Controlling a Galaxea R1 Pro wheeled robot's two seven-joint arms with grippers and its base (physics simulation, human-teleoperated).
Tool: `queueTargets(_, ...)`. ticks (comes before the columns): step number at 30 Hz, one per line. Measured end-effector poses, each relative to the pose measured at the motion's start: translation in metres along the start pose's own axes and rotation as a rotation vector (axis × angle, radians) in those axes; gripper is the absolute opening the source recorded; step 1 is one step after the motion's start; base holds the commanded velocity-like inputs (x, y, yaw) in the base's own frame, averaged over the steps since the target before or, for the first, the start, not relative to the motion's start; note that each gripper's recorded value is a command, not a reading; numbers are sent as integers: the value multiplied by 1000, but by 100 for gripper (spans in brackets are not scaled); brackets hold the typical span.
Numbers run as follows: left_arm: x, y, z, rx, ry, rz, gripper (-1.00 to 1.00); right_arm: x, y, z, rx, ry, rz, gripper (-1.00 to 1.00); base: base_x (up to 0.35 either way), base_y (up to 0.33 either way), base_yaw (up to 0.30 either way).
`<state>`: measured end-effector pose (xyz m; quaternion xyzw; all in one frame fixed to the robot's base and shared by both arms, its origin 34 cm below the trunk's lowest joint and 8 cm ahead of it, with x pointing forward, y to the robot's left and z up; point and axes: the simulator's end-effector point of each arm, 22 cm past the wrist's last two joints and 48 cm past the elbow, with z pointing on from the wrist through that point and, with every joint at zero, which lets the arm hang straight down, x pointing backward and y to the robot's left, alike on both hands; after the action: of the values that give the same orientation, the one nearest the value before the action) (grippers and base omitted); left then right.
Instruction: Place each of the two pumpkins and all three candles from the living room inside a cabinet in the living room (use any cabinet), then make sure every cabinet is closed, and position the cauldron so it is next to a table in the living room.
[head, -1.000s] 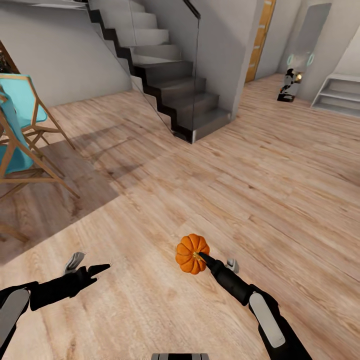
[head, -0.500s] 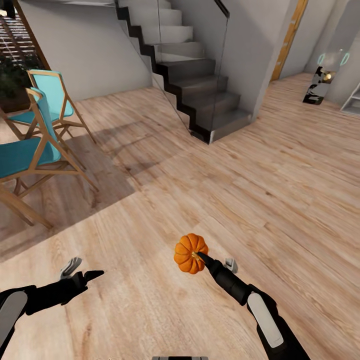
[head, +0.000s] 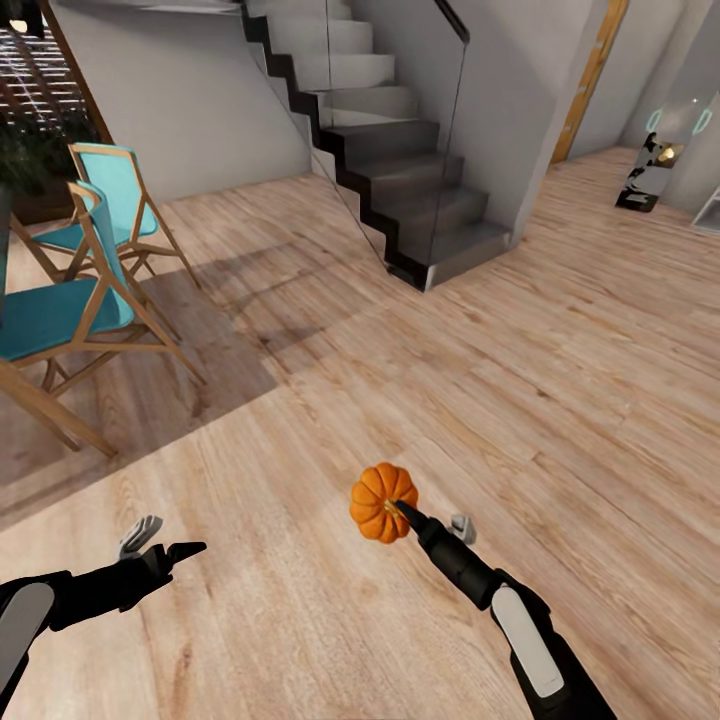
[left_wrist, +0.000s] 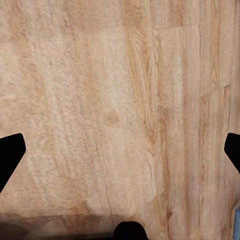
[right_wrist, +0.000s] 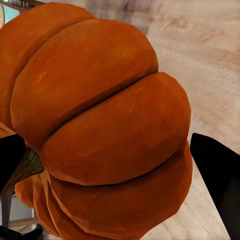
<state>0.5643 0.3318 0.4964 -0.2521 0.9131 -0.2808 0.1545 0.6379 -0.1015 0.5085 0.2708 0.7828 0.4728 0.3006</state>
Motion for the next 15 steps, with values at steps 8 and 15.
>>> queueTargets(8, -5, -2, -6, 3, -10, -9, 100, 14, 18, 9, -24, 1, -62, -100, 0, 0, 42)
queueTargets(15, -7, -3, -8, 7, -18, -9, 100, 17, 16, 11, 3, 6, -70, -100, 0, 0, 212)
